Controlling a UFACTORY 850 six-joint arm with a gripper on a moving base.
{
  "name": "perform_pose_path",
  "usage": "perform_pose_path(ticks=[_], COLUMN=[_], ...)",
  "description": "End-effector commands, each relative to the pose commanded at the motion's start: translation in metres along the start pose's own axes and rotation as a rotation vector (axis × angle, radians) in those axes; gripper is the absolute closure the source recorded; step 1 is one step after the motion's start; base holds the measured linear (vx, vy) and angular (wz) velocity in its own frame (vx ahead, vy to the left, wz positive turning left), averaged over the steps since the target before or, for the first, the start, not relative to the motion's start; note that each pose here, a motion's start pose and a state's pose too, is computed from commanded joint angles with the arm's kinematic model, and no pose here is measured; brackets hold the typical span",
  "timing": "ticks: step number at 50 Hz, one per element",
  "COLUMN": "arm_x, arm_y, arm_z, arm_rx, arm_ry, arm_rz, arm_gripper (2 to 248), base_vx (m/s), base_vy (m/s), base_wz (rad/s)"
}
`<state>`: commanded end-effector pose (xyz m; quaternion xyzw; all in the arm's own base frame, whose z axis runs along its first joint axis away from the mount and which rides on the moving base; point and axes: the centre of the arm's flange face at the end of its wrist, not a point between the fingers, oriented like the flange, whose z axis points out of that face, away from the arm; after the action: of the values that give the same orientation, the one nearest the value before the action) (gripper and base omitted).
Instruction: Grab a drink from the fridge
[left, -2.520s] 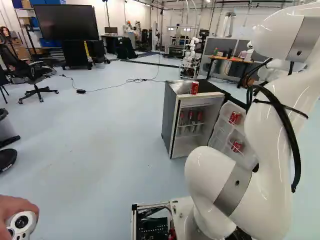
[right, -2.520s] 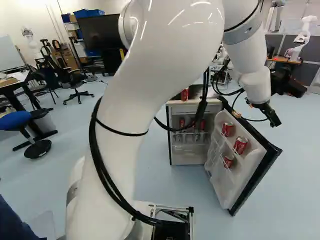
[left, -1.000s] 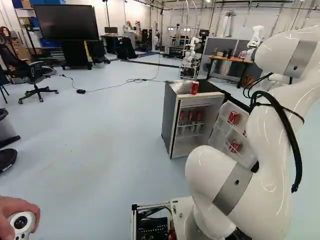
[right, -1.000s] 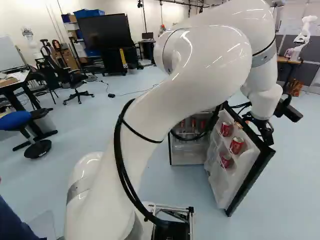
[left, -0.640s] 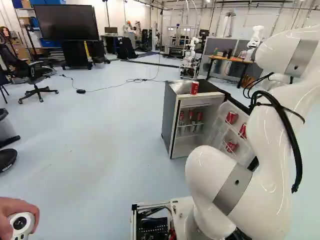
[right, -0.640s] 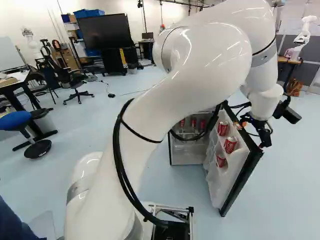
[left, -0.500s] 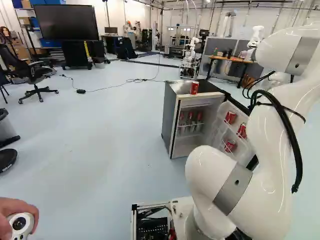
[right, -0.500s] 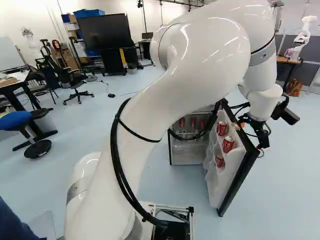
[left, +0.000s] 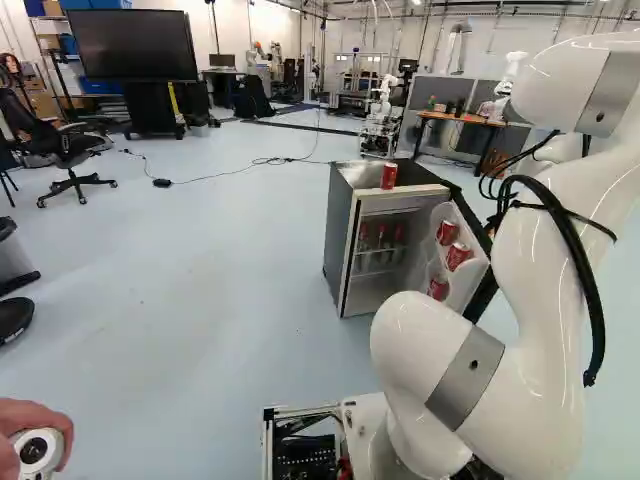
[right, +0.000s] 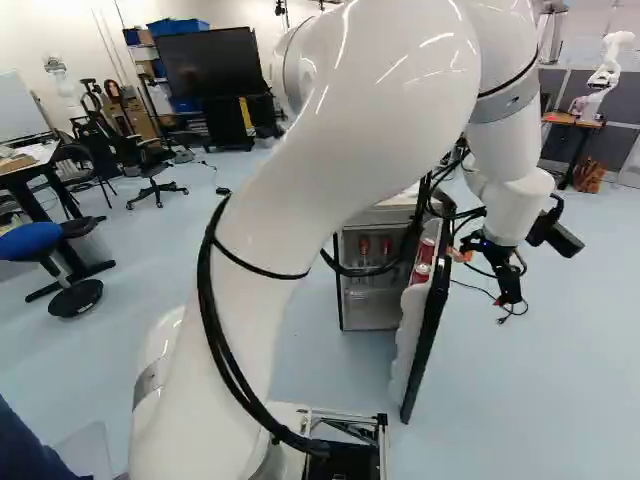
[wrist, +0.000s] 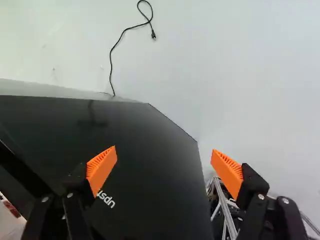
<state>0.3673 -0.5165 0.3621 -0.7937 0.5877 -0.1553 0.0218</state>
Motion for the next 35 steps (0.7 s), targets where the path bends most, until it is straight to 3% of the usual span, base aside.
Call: perform_pose_path(ticks=[35], arm_x=[-0.064], arm_y=[0.009], arm_z=[-0.019], arm_rx=[-0.021], arm_ry=[-0.059], arm_rz=[-0.017], arm_gripper=[3], base_vx=[0.0], base_vy=[0.0], base_wz=[0.0])
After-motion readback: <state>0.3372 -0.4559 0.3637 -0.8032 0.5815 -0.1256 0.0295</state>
